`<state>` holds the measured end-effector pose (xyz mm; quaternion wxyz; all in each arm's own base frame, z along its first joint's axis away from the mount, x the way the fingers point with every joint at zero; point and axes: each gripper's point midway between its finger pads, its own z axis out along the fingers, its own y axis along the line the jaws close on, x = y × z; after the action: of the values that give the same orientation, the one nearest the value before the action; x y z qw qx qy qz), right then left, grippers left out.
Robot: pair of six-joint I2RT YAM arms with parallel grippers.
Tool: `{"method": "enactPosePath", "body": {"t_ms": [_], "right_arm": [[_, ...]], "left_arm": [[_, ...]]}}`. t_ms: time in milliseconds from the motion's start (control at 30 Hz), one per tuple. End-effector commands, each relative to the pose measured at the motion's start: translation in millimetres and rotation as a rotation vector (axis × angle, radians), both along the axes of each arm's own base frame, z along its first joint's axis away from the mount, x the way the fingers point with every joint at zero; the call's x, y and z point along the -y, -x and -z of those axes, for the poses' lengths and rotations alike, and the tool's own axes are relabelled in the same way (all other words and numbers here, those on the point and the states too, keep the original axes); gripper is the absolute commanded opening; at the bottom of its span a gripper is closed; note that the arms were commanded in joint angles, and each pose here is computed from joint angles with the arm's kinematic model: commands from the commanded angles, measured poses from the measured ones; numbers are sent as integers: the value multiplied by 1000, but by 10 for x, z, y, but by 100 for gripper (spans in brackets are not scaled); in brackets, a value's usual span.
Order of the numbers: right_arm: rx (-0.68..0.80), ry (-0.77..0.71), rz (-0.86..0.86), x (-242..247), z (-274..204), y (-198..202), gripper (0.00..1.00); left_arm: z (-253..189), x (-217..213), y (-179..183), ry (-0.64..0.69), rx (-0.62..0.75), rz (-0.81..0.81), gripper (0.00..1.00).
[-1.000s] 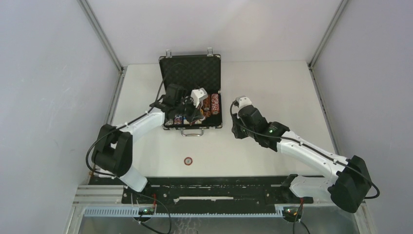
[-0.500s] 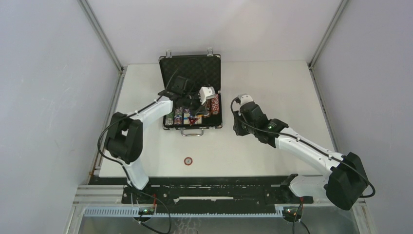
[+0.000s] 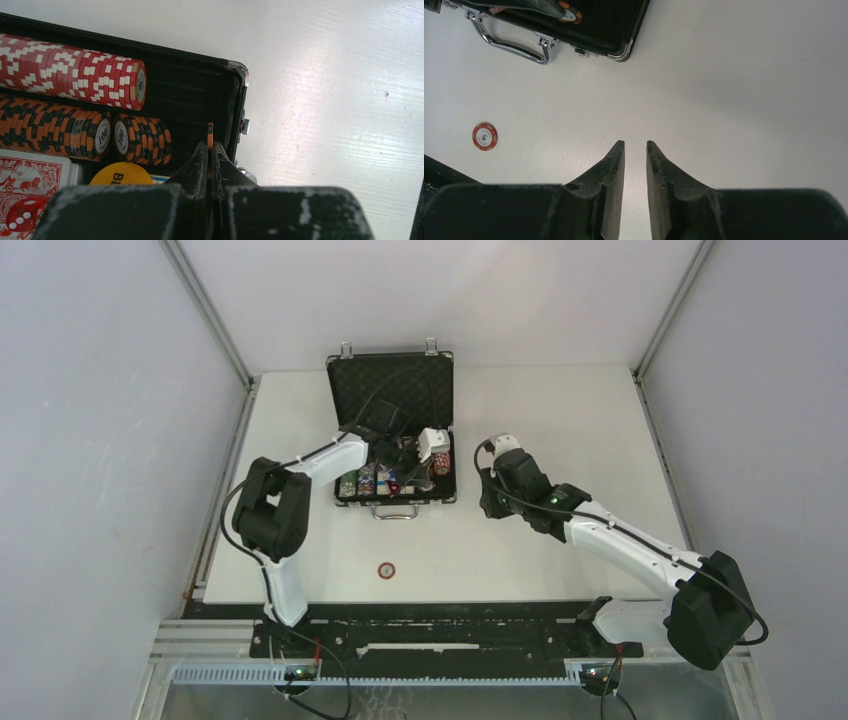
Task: Pack up texas hold em set
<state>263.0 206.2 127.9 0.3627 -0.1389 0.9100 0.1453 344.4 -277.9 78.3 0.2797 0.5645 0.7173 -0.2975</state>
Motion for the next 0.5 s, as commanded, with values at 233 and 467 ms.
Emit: {"method": "enactPosePath", "body": {"t_ms": [233,467], "right_arm": [[31,-9,-1,13,-37,-77,29],[26,-7,4,36,-11,-77,29]], "left_arm": [[-54,32,-345,-54,76,-50,0],[26,20,-416,-87,60,-68,0]]}}
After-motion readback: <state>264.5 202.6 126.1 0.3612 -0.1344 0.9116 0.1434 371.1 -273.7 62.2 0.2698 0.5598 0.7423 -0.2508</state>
